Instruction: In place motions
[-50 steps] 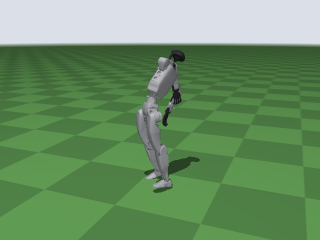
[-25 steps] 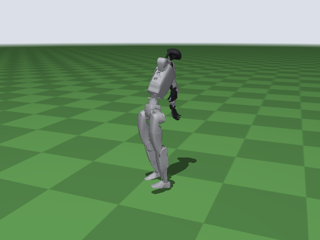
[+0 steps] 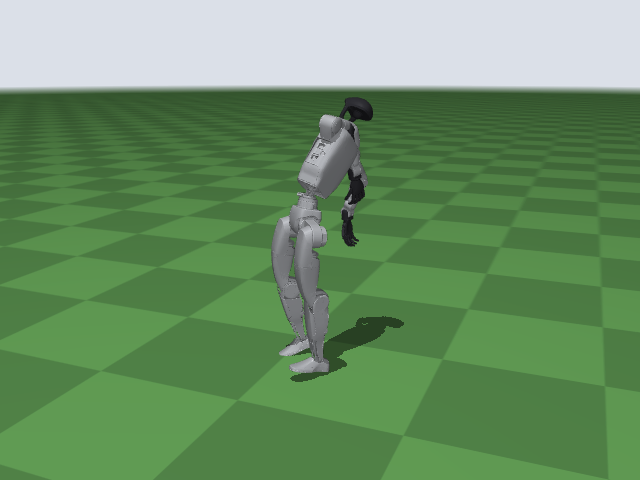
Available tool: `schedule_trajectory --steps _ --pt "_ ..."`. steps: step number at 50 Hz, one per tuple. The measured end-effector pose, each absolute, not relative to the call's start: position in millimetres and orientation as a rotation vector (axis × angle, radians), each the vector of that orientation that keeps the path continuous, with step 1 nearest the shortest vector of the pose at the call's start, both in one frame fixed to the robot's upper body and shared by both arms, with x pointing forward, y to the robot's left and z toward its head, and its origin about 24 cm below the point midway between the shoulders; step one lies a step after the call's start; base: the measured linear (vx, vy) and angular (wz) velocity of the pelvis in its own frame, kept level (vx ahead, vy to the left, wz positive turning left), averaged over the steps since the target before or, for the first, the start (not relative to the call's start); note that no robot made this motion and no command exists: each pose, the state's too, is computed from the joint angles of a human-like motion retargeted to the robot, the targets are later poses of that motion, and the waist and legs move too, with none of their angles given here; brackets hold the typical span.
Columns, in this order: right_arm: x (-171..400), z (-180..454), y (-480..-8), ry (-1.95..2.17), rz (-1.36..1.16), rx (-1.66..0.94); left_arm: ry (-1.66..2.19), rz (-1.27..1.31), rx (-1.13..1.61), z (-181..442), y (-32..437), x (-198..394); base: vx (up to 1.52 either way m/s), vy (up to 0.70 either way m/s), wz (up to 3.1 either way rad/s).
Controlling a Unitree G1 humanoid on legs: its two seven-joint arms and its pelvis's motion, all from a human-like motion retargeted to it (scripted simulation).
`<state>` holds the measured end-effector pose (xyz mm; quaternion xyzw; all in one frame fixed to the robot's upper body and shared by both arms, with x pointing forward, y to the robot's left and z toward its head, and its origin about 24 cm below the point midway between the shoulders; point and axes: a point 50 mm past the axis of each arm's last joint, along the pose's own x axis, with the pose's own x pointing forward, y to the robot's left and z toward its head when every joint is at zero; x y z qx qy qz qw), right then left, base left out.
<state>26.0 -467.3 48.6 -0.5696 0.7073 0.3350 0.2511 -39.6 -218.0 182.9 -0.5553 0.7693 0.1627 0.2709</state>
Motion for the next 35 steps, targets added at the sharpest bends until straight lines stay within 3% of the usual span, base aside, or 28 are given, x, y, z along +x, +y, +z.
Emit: schedule_trajectory --steps 6,15,24,35 --pt "9.2 33.5 -451.2 1.874 1.094 -1.554 2.029 0.404 -1.419 174.0 -210.3 -40.3 -0.12 0.07 -0.06" --pt "-6.2 42.0 -464.0 1.929 1.272 -1.757 1.974 0.31 -1.349 165.9 -202.8 -40.3 -0.04 -0.02 0.18" --pt "1.8 77.0 -495.8 2.181 1.04 -1.808 2.021 0.372 -1.403 172.3 -208.7 -40.7 -0.07 0.01 -0.11" --pt "2.4 70.2 -489.7 2.122 0.911 -1.655 2.17 0.357 -1.453 196.3 -227.1 -41.7 -0.11 0.01 -0.13"
